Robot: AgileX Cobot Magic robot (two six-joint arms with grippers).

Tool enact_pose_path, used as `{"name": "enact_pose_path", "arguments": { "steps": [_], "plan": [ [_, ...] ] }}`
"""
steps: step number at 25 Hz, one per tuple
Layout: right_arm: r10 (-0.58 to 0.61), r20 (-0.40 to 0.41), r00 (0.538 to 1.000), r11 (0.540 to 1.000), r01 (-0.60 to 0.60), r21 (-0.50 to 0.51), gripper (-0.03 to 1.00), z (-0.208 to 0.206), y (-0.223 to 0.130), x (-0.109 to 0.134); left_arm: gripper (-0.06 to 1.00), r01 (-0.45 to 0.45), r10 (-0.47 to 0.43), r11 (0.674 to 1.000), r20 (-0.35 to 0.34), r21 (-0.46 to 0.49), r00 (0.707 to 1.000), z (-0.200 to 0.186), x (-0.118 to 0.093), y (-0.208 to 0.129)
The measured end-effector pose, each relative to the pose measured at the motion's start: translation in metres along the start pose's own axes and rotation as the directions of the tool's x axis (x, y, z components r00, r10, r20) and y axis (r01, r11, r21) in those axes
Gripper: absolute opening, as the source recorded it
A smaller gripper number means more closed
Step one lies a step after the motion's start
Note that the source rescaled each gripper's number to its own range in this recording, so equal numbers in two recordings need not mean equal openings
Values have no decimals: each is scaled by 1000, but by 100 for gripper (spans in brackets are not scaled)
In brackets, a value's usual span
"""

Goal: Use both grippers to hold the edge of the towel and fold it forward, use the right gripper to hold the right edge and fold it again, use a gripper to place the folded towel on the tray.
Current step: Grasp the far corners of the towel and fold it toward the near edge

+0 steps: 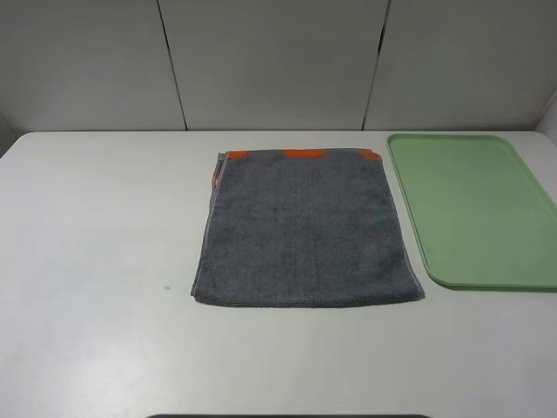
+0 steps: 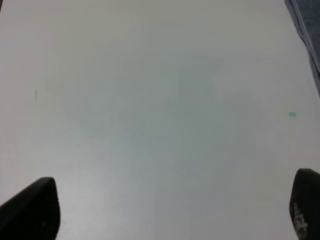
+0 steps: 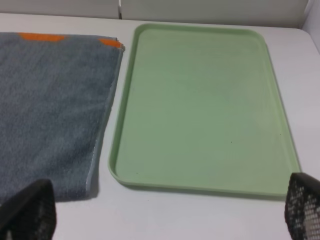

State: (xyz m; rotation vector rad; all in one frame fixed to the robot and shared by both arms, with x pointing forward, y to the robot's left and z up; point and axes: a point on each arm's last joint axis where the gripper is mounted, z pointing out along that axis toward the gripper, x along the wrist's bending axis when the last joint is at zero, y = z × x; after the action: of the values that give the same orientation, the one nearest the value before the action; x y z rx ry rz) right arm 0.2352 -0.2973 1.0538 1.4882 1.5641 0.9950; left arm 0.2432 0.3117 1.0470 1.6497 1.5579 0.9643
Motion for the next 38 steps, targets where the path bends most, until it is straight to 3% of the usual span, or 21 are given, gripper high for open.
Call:
{"name": "enact_pose_path", "arguments": {
  "steps": [24,30,38],
  "plan": [
    [0,0,1000,1000,0,0,100,0,0,0,90,3,-3,1000,5,1,1000,0,0,0],
    [2,-3,1000,1000,-2,0,100,0,0,0,90,-18,17,995,6,97,1000,6,-1,8],
    [16,-78,997,997,-10,77,100,10,9,7,90,-171,162,958,56,232,985,21,-3,34]
  ]
}}
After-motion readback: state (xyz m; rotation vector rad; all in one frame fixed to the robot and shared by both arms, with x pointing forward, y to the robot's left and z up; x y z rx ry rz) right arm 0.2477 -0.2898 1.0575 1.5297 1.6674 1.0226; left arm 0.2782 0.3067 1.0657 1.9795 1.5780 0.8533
